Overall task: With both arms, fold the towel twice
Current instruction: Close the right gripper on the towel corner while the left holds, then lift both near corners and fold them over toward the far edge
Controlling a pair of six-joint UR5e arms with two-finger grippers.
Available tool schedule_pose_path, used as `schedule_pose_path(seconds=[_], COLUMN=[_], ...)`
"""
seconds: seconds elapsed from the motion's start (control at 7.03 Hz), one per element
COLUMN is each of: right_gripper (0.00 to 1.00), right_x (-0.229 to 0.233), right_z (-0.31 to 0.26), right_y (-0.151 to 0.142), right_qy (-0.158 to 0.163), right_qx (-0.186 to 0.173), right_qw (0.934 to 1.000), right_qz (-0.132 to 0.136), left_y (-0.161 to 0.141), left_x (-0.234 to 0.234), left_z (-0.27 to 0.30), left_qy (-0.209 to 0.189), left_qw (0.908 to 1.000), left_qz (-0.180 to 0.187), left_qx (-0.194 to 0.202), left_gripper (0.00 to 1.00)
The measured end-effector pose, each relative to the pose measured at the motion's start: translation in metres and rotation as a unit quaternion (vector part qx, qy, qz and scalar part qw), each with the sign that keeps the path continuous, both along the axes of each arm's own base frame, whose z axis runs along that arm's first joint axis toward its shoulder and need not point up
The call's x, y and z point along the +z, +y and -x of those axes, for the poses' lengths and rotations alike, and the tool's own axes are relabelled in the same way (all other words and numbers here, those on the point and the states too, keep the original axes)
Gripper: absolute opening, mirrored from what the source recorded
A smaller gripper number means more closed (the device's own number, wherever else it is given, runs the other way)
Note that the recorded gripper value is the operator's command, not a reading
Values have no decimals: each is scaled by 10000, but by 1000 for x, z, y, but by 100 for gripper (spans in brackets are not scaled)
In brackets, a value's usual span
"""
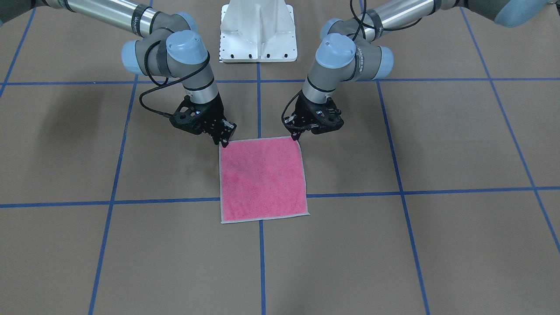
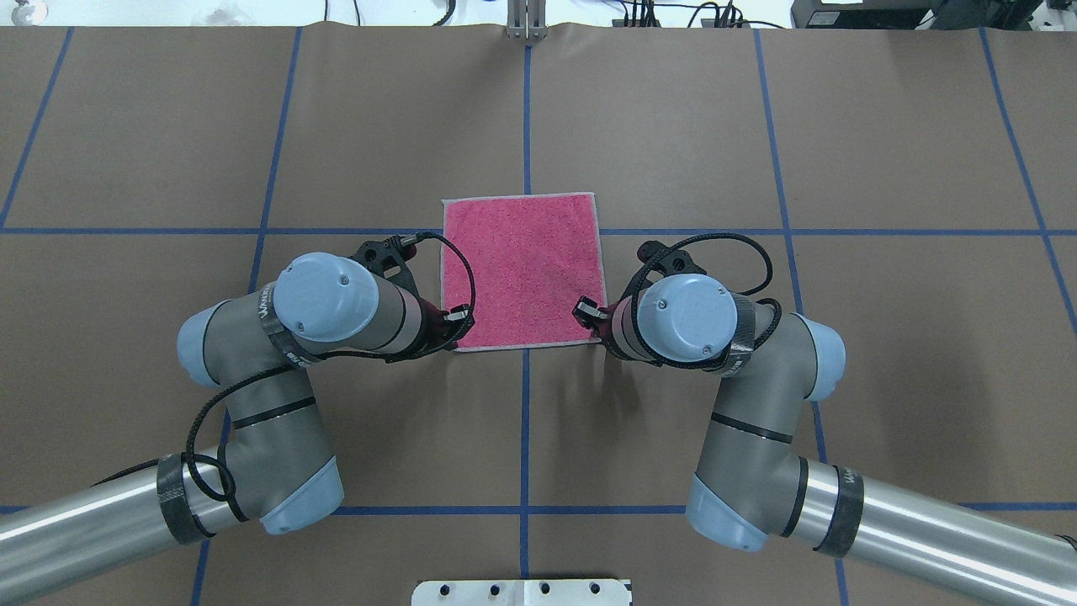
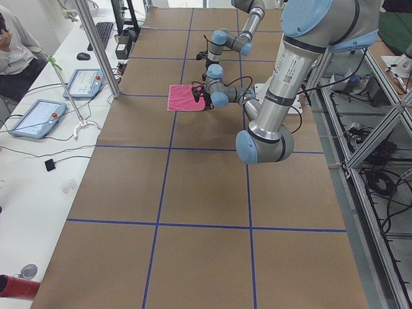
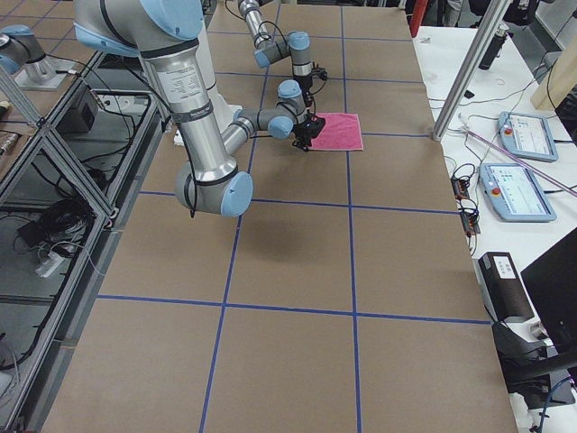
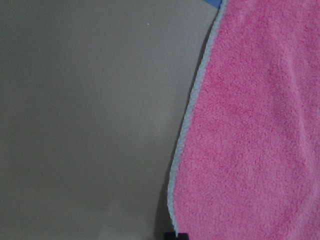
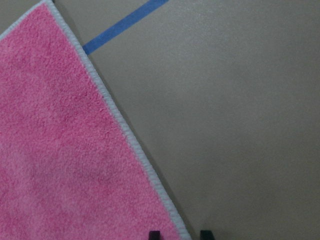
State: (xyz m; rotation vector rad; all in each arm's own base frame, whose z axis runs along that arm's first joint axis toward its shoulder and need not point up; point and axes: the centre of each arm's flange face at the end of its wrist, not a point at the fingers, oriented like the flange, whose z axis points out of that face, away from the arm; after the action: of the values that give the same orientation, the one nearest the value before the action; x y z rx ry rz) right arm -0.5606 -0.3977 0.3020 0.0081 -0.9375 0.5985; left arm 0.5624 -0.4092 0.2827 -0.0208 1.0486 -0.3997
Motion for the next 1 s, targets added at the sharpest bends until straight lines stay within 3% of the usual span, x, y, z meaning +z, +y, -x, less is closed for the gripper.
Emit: schedule_pose_path(seconds=[0.28,1.0], right_gripper=[0,0], right_x=[-1,-20], right_z=[0,-18], right_y=[0,2], right_qy=[-12,-215], right_qx=[3,40], right_qw=[10000,9997], right_qz=[-3,-94], left_y=[0,5], left_x=[0,-16], left_z=[0,8], left_qy=[0,169], left_qw=[10000,9998], left_qz=[0,-21], left_qx=[0,90], left_gripper=[0,0])
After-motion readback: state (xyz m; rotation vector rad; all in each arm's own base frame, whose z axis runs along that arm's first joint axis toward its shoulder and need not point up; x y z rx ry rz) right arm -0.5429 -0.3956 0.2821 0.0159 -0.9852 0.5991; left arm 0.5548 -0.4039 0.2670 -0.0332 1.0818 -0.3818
